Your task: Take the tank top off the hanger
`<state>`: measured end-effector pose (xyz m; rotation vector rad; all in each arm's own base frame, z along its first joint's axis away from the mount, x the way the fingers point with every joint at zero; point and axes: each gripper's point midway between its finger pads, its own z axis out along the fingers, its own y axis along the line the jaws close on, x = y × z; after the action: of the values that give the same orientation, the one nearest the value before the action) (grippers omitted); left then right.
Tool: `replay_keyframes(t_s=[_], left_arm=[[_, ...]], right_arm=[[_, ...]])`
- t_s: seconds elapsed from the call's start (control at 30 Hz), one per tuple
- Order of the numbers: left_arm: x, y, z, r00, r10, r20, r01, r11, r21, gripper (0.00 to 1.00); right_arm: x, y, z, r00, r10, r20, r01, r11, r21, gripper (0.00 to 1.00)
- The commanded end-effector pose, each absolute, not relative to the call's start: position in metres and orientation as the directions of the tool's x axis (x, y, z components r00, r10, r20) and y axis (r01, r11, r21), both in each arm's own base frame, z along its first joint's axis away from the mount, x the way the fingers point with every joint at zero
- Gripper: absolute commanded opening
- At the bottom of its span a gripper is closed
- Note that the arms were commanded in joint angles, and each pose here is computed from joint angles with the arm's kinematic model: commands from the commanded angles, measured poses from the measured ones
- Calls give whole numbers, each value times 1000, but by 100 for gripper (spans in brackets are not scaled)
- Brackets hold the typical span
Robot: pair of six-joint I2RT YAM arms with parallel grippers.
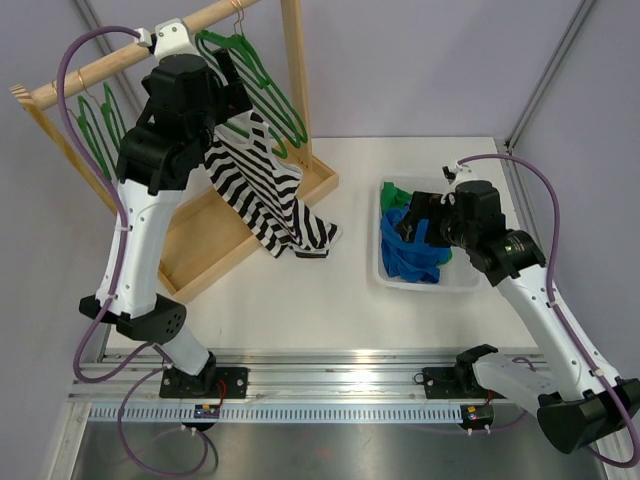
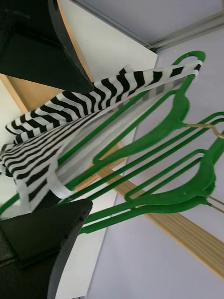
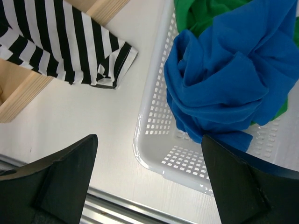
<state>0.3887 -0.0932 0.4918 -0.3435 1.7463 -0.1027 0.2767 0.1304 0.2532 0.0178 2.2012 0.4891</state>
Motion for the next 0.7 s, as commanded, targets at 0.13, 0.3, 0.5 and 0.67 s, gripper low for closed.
replay_keyframes(t_s=[0.13,0.3,0.5,0.67], left_arm=[[423,-88,506,-56,-280,-958,-259,931,-257,93],[430,-74,496,-59,-217,-974,-347,920,-183,79],[430,-59,493,-69,-172,-983,-410,903,-129,46],[431,-54,484,-95,-169,-981,-410,905,-116,45]], right_arm=[[269,148,260,-627,194,-754,-244,871,427,99],[264,150,258,-638,177,-750,-264,864,428,99],[262,150,262,-633,172,-755,-273,863,425,99],[263,153,265,-631,175,-756,-285,854,435,99]])
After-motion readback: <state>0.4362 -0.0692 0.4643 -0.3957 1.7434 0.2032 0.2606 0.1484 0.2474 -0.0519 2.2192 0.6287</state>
